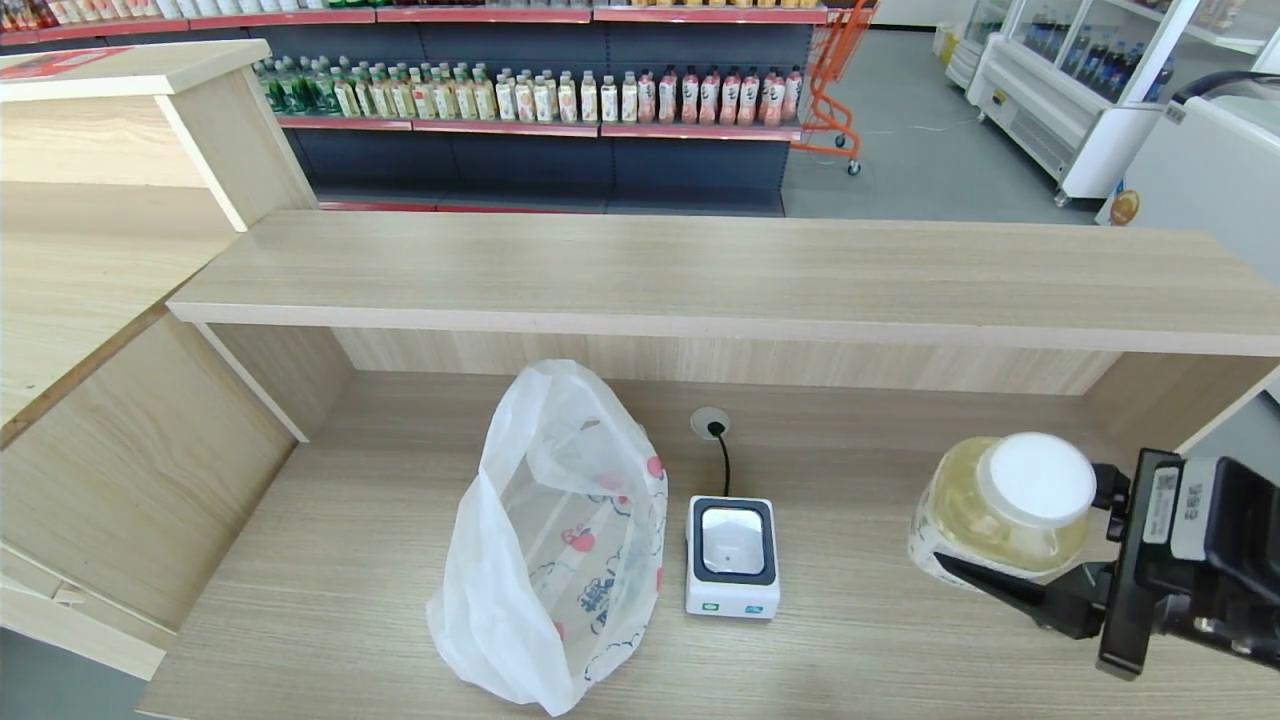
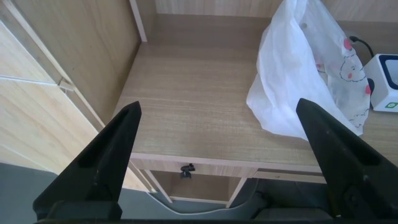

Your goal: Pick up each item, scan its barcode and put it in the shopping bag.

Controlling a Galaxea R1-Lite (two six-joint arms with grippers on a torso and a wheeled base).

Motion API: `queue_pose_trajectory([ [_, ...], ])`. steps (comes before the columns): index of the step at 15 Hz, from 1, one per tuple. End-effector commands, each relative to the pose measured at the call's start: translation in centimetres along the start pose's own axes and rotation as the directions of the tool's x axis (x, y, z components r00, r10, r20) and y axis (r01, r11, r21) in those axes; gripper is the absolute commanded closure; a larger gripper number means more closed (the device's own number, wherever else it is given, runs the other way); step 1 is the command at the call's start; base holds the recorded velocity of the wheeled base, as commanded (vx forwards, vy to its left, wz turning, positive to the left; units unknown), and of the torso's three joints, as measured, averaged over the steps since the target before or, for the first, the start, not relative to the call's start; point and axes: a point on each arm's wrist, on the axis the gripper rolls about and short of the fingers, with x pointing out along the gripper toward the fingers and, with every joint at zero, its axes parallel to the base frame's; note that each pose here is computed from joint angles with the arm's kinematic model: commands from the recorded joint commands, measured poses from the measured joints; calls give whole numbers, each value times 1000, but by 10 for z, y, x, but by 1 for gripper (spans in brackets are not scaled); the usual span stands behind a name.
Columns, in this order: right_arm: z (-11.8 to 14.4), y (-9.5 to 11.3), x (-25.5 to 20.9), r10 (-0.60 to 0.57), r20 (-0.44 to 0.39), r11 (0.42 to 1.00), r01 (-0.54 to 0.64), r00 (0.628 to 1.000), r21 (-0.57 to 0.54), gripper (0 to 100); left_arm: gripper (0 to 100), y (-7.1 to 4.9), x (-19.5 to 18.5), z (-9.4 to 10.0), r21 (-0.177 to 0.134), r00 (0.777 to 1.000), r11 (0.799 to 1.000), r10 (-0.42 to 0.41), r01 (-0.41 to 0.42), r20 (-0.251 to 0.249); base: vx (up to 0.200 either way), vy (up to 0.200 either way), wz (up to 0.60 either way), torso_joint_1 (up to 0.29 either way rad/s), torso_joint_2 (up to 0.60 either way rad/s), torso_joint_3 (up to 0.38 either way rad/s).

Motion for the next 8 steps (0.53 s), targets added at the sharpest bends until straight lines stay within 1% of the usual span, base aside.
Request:
queue_pose_trajectory([
  [1, -3, 3, -5, -17, -19, 999, 16, 1000, -44, 100, 0, 0, 0, 0, 0, 1000, 1000, 0, 0, 0, 0, 0, 0, 0, 0, 0],
  [3, -4, 5, -8, -23, -21, 997, 21, 1000, -70, 100, 0, 0, 0, 0, 0, 1000, 1000, 0, 0, 0, 0, 0, 0, 0, 0, 0],
  [5, -4, 6, -11, -35, -30, 997, 33, 999, -73, 100, 0, 0, 0, 0, 1, 1000, 1000, 0, 0, 0, 0, 0, 0, 0, 0, 0],
  [7, -4, 8, -13, -31, -30, 998, 29, 999, -52, 100, 0, 0, 0, 0, 1, 1000, 1000, 2, -2, 0, 0, 0, 0, 0, 0, 0],
  [8, -4, 10, -15, -28, -22, 999, 27, 999, -20, 100, 0, 0, 0, 0, 0, 1000, 1000, 0, 0, 0, 0, 0, 0, 0, 0, 0],
])
